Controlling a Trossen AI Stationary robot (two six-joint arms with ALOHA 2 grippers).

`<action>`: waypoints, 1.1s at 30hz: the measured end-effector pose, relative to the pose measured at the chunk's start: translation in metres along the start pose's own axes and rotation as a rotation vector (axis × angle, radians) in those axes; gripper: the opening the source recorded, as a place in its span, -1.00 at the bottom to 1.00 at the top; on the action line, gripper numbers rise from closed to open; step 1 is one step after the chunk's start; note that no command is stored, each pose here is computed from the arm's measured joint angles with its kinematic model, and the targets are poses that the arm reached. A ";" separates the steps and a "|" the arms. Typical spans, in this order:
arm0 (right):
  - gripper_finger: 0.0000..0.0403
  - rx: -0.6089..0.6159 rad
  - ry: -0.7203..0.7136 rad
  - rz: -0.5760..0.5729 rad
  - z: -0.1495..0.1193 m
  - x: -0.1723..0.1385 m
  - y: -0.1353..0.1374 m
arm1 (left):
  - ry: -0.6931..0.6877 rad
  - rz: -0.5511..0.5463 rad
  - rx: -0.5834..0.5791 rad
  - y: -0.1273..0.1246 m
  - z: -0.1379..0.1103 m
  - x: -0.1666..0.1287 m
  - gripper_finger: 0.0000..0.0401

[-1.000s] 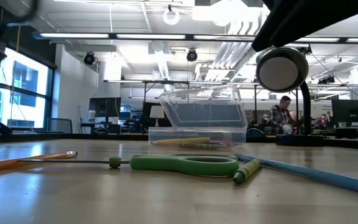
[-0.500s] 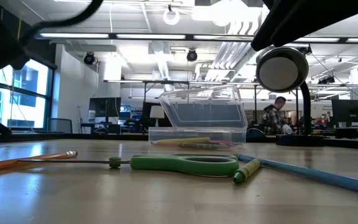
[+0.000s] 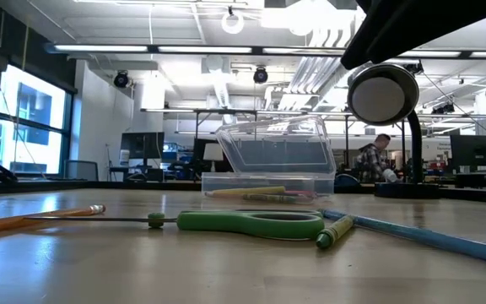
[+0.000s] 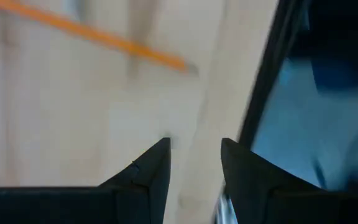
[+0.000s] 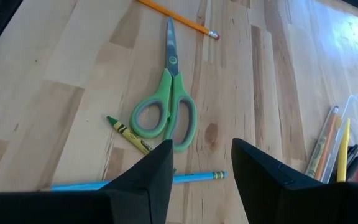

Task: Pick & place school supplies into a supply box
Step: Put the left green crayon into the supply box

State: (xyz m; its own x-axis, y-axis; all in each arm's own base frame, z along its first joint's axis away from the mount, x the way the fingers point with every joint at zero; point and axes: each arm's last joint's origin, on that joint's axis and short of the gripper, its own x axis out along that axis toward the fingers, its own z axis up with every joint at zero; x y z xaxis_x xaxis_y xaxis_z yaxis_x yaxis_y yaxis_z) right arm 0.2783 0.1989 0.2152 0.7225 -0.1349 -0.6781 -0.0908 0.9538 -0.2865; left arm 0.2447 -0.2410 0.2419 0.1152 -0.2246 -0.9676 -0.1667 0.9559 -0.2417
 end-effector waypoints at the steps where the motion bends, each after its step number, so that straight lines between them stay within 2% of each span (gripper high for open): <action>1: -0.29 0.000 0.000 0.000 0.000 0.000 0.000 | -0.082 0.038 -0.003 -0.003 -0.009 -0.008 -0.13; 5: -0.29 -0.006 0.000 0.000 0.000 0.000 0.000 | -0.505 0.166 0.028 -0.018 -0.053 -0.031 -0.13; 7: -0.29 -0.019 -0.001 0.001 0.000 0.000 0.000 | -0.638 0.216 0.030 -0.019 -0.074 -0.028 -0.13; 9: -0.29 -0.032 -0.004 0.001 0.000 0.000 0.000 | -0.706 0.212 0.013 -0.021 -0.092 -0.021 -0.13; 11: -0.29 -0.037 -0.007 0.001 0.001 0.000 0.000 | -0.704 0.197 -0.043 -0.018 -0.106 -0.012 -0.13; 13: -0.29 -0.037 -0.008 0.001 0.001 0.000 0.000 | -0.668 0.184 -0.144 -0.013 -0.108 0.000 -0.13; 15: -0.29 -0.034 -0.009 0.002 0.001 0.000 0.000 | -0.596 0.206 -0.177 -0.006 -0.109 0.011 -0.13; 20: -0.29 -0.024 -0.015 0.001 0.002 0.000 0.000 | -0.382 0.261 -0.104 0.007 -0.109 0.028 -0.13; 22: -0.29 -0.021 -0.019 0.003 0.002 0.000 0.000 | -0.404 0.265 -0.085 0.010 -0.109 0.033 -0.13; 24: -0.29 -0.020 -0.019 0.003 0.002 0.000 0.000 | -0.427 0.219 -0.062 0.008 -0.108 0.039 -0.13; 29: -0.29 -0.022 -0.021 -0.002 0.002 0.000 0.000 | -0.394 0.122 -0.034 0.009 -0.110 0.056 -0.13; 33: -0.29 -0.020 -0.023 -0.002 0.002 0.000 0.000 | -0.354 0.110 -0.035 0.014 -0.112 0.063 -0.13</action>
State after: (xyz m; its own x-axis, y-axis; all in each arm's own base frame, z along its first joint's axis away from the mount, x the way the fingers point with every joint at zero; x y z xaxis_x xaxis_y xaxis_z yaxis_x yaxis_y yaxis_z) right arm 0.2799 0.1999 0.2167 0.7380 -0.1304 -0.6621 -0.1027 0.9480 -0.3012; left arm 0.1396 -0.2633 0.1693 0.4253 -0.0354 -0.9044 -0.2293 0.9624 -0.1455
